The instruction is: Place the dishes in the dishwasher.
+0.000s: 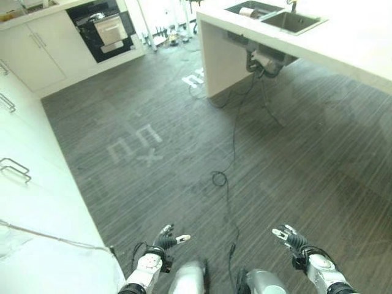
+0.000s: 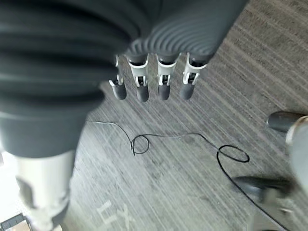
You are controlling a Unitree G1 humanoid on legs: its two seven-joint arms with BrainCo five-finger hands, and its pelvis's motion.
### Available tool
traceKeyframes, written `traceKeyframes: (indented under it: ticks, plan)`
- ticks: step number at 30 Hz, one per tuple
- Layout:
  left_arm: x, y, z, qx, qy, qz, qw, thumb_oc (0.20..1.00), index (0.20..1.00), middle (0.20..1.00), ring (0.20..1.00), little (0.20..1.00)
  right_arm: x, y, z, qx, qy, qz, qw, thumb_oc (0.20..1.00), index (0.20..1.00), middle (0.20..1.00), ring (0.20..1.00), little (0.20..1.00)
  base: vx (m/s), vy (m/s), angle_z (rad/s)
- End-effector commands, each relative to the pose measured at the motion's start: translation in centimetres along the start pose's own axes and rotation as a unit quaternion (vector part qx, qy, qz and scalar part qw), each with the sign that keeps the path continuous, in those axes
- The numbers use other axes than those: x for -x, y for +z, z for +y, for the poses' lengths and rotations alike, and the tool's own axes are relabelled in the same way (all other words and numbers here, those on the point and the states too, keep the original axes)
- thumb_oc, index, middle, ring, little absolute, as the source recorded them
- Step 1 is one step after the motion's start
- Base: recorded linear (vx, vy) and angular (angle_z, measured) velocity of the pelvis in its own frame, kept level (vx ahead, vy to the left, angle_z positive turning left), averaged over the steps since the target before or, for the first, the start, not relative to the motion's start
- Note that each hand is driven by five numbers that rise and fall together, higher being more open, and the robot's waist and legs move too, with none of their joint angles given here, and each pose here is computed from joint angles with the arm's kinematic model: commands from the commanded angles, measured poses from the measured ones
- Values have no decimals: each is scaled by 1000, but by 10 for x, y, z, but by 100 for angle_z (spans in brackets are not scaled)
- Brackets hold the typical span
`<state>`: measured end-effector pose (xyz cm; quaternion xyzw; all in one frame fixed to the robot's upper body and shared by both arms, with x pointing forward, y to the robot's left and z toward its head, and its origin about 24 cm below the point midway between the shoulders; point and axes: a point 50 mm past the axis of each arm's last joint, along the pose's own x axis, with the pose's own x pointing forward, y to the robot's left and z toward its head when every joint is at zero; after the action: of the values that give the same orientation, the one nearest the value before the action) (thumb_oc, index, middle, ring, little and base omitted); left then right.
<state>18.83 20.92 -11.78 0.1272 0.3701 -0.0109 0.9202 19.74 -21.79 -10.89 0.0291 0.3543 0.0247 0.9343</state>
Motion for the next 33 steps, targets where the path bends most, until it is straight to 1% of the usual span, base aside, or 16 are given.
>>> traceKeyframes:
  ticks: [1,5,8,12,16,18,23,25,29,33]
  plan:
    - [-2,20,11,13,8,-59,998,1000,1000,1000,1000,1000,5,2,-9,18,-2,-25,1000,1000,1000,1000,1000,1000,374,245,-20]
    - [0,21,25,0,11,-64,998,1000,1000,1000,1000,1000,5,-1,-6,-10,-17,-28,999,1000,1000,1000,1000,1000,484,310,-7]
    - [-1,30,29,-26,1,-77,997,1000,1000,1000,1000,1000,5,0,1,-31,-26,-39,998,1000,1000,1000,1000,1000,355,322,-3]
    - [1,36,33,-44,7,-88,995,1000,1000,1000,1000,1000,5,2,10,-27,-16,-50,998,1000,1000,1000,1000,1000,284,192,60]
    - [2,41,36,-43,9,-95,995,1000,1000,1000,1000,1000,5,7,9,-29,-10,-65,997,1000,1000,1000,1000,1000,295,-120,25]
    - [2,36,32,8,-7,-86,996,1000,1000,1000,1000,1000,6,8,3,-31,-12,-70,997,1000,1000,1000,1000,1000,449,-180,34]
    - [5,7,15,38,-22,-43,998,1000,1000,1000,1000,1000,3,11,0,-34,-24,-75,996,1000,1000,1000,1000,1000,609,-266,-6]
    - [6,-5,12,31,-17,-25,999,1000,1000,1000,1000,1000,1,17,0,-20,-21,-78,997,1000,1000,1000,1000,1000,561,-298,11]
    - [6,-9,3,39,-35,-17,998,1000,1000,1000,1000,1000,5,25,-11,8,-37,-92,995,1000,1000,1000,1000,1000,460,-291,-19]
    - [10,-18,6,47,-22,1,999,1000,1000,1000,1000,1000,1,33,-8,18,-27,-99,995,1000,1000,1000,1000,1000,510,65,-93]
